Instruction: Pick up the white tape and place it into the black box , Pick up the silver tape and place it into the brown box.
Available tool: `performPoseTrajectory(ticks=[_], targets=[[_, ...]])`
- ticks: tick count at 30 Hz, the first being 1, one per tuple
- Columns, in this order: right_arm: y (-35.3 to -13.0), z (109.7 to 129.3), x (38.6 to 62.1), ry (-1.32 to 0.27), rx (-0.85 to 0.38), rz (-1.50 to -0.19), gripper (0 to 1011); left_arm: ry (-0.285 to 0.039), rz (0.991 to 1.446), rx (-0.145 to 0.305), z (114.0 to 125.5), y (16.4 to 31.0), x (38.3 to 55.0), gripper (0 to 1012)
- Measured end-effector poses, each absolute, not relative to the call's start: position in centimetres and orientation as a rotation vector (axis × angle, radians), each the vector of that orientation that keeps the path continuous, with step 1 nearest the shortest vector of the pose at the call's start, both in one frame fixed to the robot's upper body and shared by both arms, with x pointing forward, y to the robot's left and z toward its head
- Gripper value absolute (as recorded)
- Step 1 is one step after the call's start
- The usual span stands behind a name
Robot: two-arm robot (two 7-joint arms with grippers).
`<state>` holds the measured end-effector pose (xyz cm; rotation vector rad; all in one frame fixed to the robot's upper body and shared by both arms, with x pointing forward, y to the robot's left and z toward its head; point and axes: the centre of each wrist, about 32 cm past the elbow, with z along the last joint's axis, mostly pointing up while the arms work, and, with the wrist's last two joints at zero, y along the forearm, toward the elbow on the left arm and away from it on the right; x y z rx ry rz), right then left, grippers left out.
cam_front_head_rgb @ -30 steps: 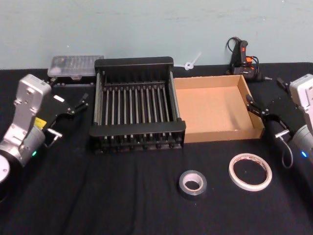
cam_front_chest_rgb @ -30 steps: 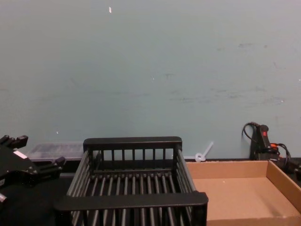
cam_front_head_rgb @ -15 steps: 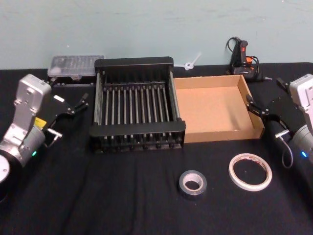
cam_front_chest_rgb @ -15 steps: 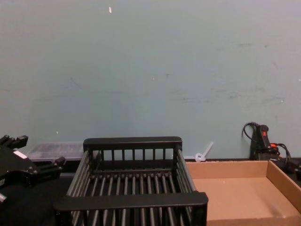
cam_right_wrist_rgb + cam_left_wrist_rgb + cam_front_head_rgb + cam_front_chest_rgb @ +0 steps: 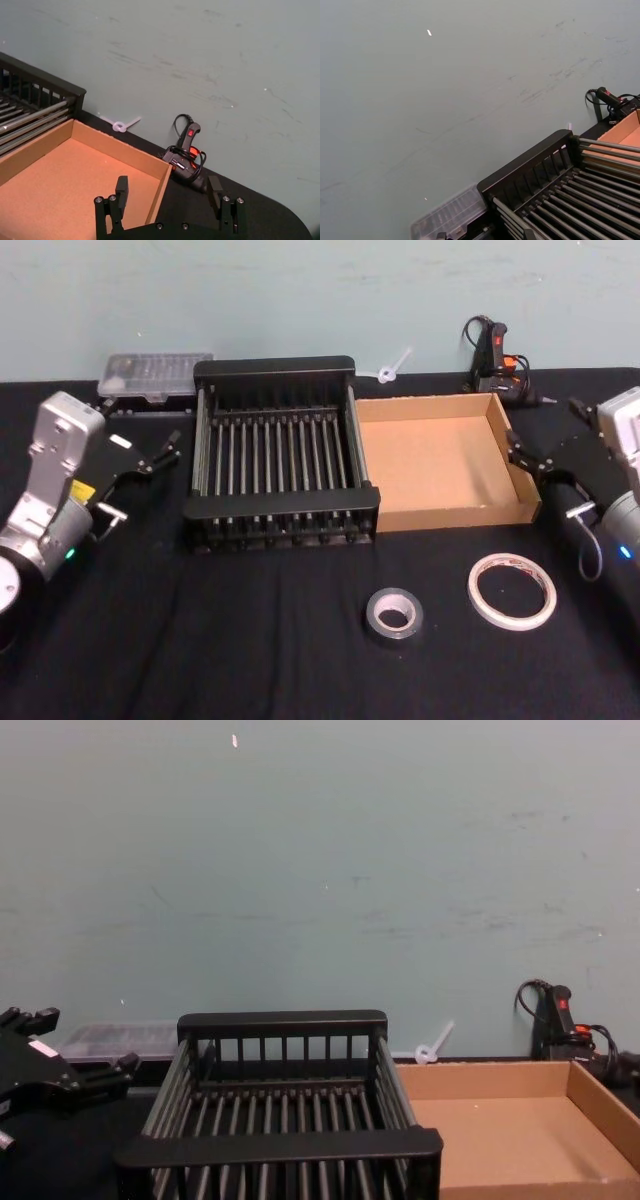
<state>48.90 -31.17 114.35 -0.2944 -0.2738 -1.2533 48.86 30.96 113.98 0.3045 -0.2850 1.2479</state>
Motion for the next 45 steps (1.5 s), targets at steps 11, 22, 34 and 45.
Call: performPoseTrajectory(ticks=[11,22,34,45], targets=[[-32.5,117.0,48.0,-0.206,-0.283,-1.246,1002,-0.285,1.248,0.305,114.0,31.0,48.9,1001],[-34.0,119.7,45.2,-0.123,-0.335,-1.191,1002,-0.285,1.248,0.304,114.0,31.0,48.9,1001],[-34.6,120.0,42.5,0.032,-0.394,-1.093,1002,-0.285,1.248,0.304,114.0,31.0,48.9,1001],[-34.4,118.8,41.5,0.165,-0.442,-1.049,1002,-0.285,1.248,0.304,114.0,31.0,48.9,1001]])
